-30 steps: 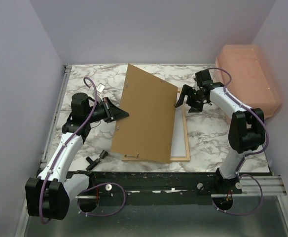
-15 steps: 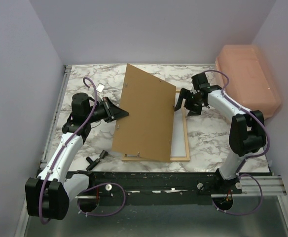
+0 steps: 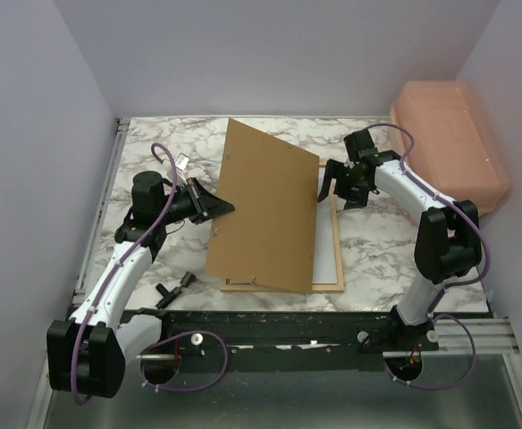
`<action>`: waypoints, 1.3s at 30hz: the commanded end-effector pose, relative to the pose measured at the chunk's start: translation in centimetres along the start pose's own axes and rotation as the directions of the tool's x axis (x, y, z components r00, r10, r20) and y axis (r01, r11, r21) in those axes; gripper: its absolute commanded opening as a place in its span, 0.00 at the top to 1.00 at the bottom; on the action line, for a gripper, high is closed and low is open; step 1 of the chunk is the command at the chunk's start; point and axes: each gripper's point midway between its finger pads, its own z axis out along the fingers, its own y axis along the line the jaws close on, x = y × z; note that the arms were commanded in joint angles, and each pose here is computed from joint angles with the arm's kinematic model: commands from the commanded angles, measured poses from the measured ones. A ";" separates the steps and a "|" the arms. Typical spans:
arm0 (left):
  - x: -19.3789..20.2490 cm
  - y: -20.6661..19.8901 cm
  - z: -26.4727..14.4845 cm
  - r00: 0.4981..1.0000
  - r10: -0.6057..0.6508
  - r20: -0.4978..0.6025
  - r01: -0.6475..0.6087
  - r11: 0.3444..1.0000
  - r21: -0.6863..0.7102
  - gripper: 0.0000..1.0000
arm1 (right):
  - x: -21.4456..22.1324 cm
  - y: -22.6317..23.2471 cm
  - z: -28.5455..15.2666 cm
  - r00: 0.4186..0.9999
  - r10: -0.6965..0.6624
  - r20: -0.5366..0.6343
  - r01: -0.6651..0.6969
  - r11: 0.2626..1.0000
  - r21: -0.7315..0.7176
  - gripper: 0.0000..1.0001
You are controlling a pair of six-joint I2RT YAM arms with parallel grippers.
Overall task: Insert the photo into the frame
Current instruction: Place the photo frame item in the photo frame.
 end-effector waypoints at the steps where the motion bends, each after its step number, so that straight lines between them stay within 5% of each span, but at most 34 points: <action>1: -0.7 -1.8 0.1 0.999 0.021 0.035 -0.024 0.997 0.080 1.00 | 0.0 -1.1 -1.2 1.000 0.008 0.014 -0.009 1.000 0.024 0.12; 17: -1.5 -0.1 0.3 0.995 -0.052 0.086 0.043 0.994 0.104 1.00 | -0.3 -3.3 -2.3 0.991 0.136 -0.008 -0.136 0.985 -0.103 0.12; 25: -2.6 0.7 1.2 0.992 -0.089 0.091 0.077 0.988 0.136 1.00 | 0.8 -3.2 -2.3 0.967 0.246 -0.072 -0.256 0.926 -0.278 0.12; 39: -2.3 4.3 2.9 0.988 -0.130 0.079 0.123 0.988 0.088 1.00 | 2.1 -3.5 -1.3 0.961 0.257 -0.106 -0.277 0.917 -0.286 0.12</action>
